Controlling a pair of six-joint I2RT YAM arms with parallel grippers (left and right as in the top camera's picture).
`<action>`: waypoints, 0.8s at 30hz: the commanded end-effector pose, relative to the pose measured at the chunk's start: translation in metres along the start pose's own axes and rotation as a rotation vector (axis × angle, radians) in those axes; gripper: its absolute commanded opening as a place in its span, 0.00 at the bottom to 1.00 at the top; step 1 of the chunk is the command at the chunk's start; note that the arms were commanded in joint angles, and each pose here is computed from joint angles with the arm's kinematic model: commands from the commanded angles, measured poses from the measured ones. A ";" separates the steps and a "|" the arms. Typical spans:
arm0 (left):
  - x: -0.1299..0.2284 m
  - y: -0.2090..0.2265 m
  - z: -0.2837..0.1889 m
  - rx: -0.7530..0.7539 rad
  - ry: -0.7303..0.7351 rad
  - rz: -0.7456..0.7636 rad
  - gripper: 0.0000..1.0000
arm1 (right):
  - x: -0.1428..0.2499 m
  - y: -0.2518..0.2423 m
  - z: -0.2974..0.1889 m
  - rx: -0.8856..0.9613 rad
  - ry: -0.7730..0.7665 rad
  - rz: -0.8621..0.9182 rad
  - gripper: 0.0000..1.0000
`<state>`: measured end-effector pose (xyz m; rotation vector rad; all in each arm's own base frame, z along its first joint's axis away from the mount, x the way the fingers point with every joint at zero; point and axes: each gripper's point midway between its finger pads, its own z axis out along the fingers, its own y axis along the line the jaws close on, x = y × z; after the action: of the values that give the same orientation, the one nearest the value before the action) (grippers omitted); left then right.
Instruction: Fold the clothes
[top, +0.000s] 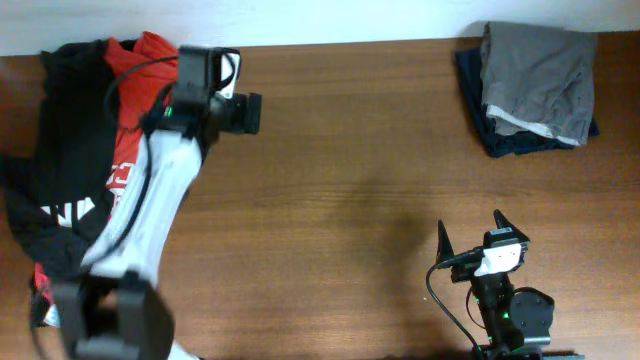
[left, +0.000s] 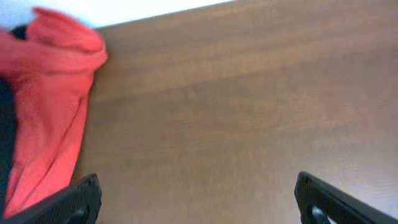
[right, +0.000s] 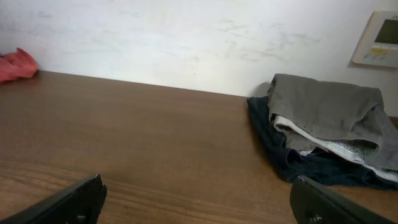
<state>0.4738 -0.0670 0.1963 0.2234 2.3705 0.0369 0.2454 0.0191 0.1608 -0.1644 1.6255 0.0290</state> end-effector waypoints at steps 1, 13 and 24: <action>0.023 0.012 -0.034 0.014 -0.086 -0.016 0.99 | 0.002 -0.001 0.000 0.009 0.003 -0.007 0.99; 0.138 0.028 -0.108 -0.042 -0.486 -0.075 0.99 | 0.002 -0.001 0.000 0.010 0.003 -0.007 0.99; 0.173 0.030 -0.134 -0.100 -0.676 -0.081 0.99 | 0.002 -0.001 0.000 0.009 0.003 -0.007 0.99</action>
<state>0.2675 -0.0051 0.1804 0.0734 1.7193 0.0204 0.2453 0.0179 0.1616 -0.1588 1.6227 0.0228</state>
